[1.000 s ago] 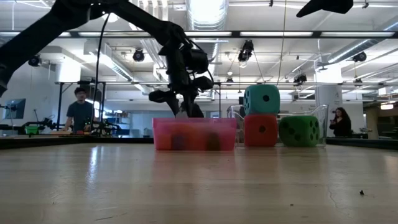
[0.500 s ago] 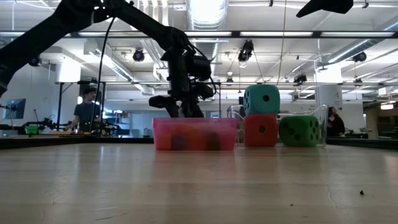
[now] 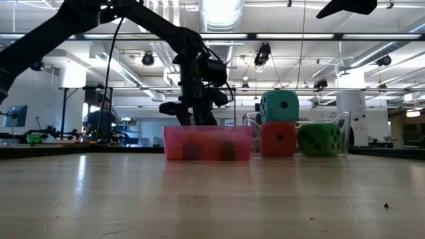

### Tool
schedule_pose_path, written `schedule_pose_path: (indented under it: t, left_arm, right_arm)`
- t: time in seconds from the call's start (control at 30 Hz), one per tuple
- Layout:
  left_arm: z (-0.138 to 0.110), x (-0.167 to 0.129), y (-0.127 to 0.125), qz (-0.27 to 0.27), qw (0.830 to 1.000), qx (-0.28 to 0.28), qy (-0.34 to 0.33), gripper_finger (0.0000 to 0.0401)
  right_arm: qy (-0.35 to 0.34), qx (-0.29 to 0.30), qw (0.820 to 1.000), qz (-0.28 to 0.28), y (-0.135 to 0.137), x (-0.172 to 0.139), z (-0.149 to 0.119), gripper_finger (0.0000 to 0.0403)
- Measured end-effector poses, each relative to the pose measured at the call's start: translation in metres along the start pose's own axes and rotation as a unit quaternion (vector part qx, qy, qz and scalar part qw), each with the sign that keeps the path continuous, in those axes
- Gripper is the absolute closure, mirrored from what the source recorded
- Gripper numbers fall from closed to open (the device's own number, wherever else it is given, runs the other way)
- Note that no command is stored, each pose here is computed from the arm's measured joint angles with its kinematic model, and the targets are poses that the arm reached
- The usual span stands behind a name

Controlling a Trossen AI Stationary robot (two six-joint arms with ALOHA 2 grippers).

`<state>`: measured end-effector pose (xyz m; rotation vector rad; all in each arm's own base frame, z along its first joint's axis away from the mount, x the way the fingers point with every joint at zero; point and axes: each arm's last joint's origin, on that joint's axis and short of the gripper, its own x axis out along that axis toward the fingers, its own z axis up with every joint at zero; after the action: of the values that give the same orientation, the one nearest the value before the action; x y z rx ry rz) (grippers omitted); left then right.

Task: Pick & Place Toys
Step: Put the light blue game piece into the red bin

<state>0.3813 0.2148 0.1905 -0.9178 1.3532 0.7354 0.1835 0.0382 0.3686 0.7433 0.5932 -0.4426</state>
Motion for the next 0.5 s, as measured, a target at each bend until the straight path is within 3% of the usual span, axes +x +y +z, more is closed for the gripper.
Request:
schedule_pose_path:
  t: [0.5]
  left_arm:
    - [-0.012,0.008,-0.005,-0.002,0.999,-0.007,0.04,0.0264]
  right_arm:
    - [0.0,0.001,1.0,0.0,0.0,0.0,0.0,0.0033]
